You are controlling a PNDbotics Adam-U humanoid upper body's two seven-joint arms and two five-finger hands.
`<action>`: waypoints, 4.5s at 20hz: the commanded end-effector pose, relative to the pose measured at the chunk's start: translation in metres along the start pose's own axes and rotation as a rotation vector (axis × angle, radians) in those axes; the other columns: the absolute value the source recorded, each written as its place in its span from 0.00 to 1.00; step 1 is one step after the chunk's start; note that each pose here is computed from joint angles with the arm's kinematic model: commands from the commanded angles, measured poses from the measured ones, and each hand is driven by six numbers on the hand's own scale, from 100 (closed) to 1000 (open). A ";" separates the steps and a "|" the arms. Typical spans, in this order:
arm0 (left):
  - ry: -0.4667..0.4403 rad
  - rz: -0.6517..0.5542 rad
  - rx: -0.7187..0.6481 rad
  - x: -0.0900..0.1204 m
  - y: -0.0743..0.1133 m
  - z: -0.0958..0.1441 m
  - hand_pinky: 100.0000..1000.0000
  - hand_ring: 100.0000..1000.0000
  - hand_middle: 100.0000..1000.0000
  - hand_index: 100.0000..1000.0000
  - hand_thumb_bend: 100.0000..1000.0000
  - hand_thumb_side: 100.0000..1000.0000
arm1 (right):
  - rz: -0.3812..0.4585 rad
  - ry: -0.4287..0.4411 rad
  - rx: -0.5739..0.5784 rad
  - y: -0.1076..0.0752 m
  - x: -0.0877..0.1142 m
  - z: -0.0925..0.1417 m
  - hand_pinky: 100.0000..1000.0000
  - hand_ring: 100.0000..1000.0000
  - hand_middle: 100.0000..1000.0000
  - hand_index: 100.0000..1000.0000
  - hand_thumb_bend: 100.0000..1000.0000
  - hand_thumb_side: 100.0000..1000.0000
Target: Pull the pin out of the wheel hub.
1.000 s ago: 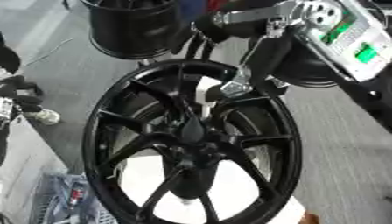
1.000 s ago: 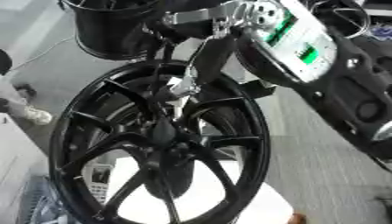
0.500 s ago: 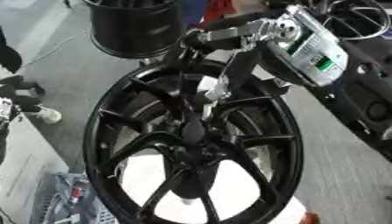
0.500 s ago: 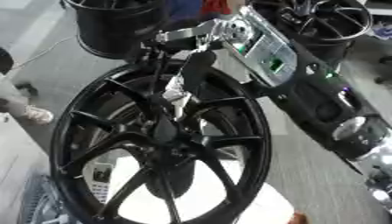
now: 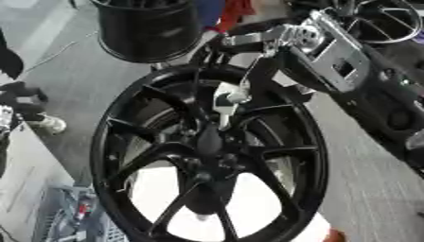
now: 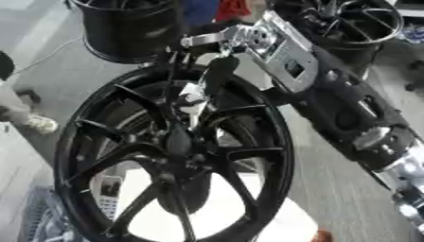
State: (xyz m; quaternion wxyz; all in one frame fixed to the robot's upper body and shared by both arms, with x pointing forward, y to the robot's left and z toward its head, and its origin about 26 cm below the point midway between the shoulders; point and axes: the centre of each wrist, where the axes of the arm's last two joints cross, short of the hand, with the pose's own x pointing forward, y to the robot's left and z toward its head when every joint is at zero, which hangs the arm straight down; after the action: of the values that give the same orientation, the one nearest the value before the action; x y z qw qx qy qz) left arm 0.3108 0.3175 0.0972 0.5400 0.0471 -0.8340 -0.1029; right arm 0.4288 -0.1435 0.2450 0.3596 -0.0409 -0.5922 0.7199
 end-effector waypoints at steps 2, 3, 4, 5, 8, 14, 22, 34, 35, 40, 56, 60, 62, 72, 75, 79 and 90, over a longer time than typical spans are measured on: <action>-0.024 -0.014 -0.009 0.007 0.002 -0.004 0.56 0.57 0.65 0.78 0.00 0.61 | 0.023 0.050 -0.034 -0.008 -0.010 0.005 0.76 0.82 0.84 0.92 0.31 0.15; -0.024 -0.014 -0.009 0.006 0.001 -0.004 0.56 0.57 0.65 0.78 0.00 0.61 | 0.025 0.059 -0.036 -0.008 -0.013 0.005 0.76 0.82 0.84 0.92 0.27 0.19; -0.023 -0.014 -0.010 0.006 0.001 -0.004 0.56 0.57 0.65 0.78 0.00 0.61 | 0.029 0.069 -0.037 -0.007 -0.015 0.005 0.75 0.82 0.84 0.92 0.25 0.22; -0.023 -0.013 -0.011 0.006 0.001 -0.004 0.56 0.57 0.65 0.78 0.00 0.61 | 0.031 0.075 -0.034 -0.006 -0.017 0.005 0.75 0.81 0.83 0.91 0.24 0.22; -0.023 -0.013 -0.012 0.006 0.001 -0.004 0.56 0.57 0.65 0.78 0.00 0.61 | 0.032 0.078 -0.017 -0.004 -0.020 0.004 0.74 0.79 0.82 0.90 0.24 0.21; -0.024 -0.012 -0.014 0.007 0.001 -0.004 0.57 0.57 0.65 0.78 0.00 0.62 | 0.031 0.069 0.023 -0.002 -0.020 0.001 0.72 0.77 0.80 0.90 0.24 0.21; -0.023 -0.012 -0.016 0.007 0.001 -0.004 0.57 0.57 0.65 0.78 0.00 0.62 | 0.025 0.061 0.050 -0.001 -0.019 0.000 0.69 0.75 0.78 0.89 0.24 0.20; -0.022 -0.011 -0.016 0.007 0.002 -0.004 0.57 0.57 0.65 0.78 0.00 0.62 | -0.052 0.023 -0.089 -0.012 -0.017 0.012 0.67 0.75 0.78 0.89 0.29 0.25; -0.022 -0.011 -0.016 0.007 0.002 -0.004 0.57 0.57 0.65 0.78 0.00 0.62 | -0.061 0.018 -0.103 -0.013 -0.017 0.014 0.67 0.75 0.78 0.89 0.30 0.25; -0.023 -0.010 -0.019 0.007 0.002 -0.004 0.57 0.57 0.65 0.78 0.00 0.62 | -0.081 0.012 -0.123 -0.016 -0.014 0.017 0.67 0.75 0.78 0.89 0.30 0.25; -0.026 -0.010 -0.022 0.008 0.001 -0.005 0.57 0.57 0.65 0.79 0.00 0.63 | -0.008 0.045 0.012 -0.004 -0.016 0.003 0.68 0.75 0.78 0.89 0.24 0.23; -0.026 -0.010 -0.023 0.008 0.001 -0.005 0.57 0.57 0.65 0.79 0.00 0.63 | 0.006 0.047 0.034 -0.002 -0.016 0.000 0.68 0.75 0.77 0.88 0.23 0.22; -0.025 -0.010 -0.023 0.008 0.001 -0.005 0.57 0.57 0.65 0.79 0.00 0.63 | 0.018 0.049 0.045 -0.002 -0.015 0.000 0.68 0.75 0.77 0.88 0.23 0.21; -0.025 -0.009 -0.027 0.008 0.001 -0.005 0.57 0.57 0.65 0.79 0.00 0.63 | 0.061 0.046 0.095 0.001 -0.011 -0.004 0.62 0.70 0.74 0.85 0.19 0.18; -0.024 -0.009 -0.028 0.008 0.001 -0.005 0.57 0.58 0.65 0.79 0.00 0.63 | 0.077 0.048 0.111 0.001 -0.009 -0.006 0.61 0.69 0.74 0.84 0.18 0.18; -0.024 -0.009 -0.028 0.008 0.001 -0.005 0.57 0.58 0.66 0.79 0.00 0.63 | 0.089 0.052 0.119 0.002 -0.009 -0.007 0.61 0.68 0.74 0.83 0.15 0.18; -0.025 -0.008 -0.030 0.008 0.001 -0.005 0.57 0.58 0.66 0.79 0.00 0.63 | 0.133 0.057 0.151 0.004 -0.006 -0.011 0.53 0.57 0.66 0.77 0.05 0.12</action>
State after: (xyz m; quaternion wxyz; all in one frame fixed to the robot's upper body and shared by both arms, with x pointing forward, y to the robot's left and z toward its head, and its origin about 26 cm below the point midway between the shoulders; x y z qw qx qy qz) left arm 0.3110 0.3172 0.0973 0.5435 0.0409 -0.8312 -0.1099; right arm 0.4377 -0.1378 0.2225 0.3435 -0.0580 -0.5158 0.7827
